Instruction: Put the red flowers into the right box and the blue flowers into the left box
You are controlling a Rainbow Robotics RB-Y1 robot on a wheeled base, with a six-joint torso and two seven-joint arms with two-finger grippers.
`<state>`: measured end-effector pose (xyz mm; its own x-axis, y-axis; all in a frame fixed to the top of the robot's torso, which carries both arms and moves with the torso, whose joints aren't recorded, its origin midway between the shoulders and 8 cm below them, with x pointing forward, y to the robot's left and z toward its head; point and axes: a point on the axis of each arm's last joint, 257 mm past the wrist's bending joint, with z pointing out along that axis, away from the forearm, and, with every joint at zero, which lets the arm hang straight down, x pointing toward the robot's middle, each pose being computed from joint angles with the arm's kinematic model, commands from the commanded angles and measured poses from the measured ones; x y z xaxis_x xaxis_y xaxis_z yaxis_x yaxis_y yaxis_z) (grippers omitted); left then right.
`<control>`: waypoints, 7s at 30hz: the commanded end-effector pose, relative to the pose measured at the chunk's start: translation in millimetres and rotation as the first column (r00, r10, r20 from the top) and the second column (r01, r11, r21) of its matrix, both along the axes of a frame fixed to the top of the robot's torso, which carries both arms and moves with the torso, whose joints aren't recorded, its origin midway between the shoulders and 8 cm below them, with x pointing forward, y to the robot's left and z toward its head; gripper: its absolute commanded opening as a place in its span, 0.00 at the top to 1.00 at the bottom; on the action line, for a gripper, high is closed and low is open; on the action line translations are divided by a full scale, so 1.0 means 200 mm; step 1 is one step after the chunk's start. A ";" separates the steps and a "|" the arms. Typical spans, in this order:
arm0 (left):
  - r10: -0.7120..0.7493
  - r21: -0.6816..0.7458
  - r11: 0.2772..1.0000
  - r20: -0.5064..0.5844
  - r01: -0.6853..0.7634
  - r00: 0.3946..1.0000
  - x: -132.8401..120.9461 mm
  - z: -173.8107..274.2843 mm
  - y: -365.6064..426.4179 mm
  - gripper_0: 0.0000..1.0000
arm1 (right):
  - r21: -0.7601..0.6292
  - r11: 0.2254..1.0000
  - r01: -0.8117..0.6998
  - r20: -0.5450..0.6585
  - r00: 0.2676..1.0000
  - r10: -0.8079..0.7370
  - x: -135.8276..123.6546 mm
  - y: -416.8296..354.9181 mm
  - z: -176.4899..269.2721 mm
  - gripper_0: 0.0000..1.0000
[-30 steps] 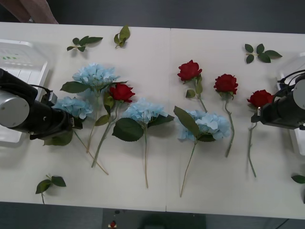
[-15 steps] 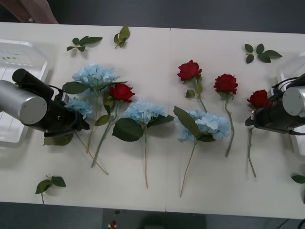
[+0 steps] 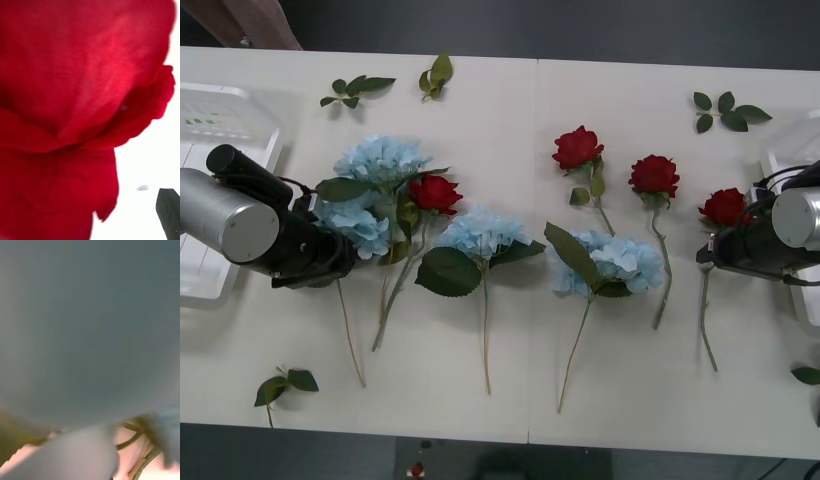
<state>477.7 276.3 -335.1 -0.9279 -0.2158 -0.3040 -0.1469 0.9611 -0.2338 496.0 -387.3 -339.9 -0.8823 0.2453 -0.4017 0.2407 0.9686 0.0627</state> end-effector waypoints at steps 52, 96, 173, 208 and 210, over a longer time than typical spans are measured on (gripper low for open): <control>0.110 0.478 0.786 0.516 -0.392 0.849 0.38 1.33 1.79 0.71 | 0.026 0.998 0.050 0.119 0.991 -0.053 0.20 -0.04 0.57 1.00; 0.054 0.119 0.984 0.525 -0.136 0.850 0.57 1.25 0.56 0.00 | -0.328 0.943 0.057 0.143 0.990 -0.010 0.02 -1.35 0.74 1.00; -0.270 0.299 0.945 0.492 0.131 0.828 0.69 0.44 -0.29 0.00 | -0.035 0.995 -0.096 0.055 0.994 0.098 0.36 0.54 0.40 0.01; -0.318 0.386 0.912 0.442 0.142 0.839 0.65 0.27 -0.26 0.93 | -0.001 0.996 -0.084 0.070 0.994 0.084 0.41 0.65 0.20 0.58; -0.316 0.385 0.912 0.443 0.140 0.839 0.65 0.27 -0.26 0.97 | 0.002 0.997 -0.081 0.070 0.994 0.081 0.41 0.65 0.20 0.87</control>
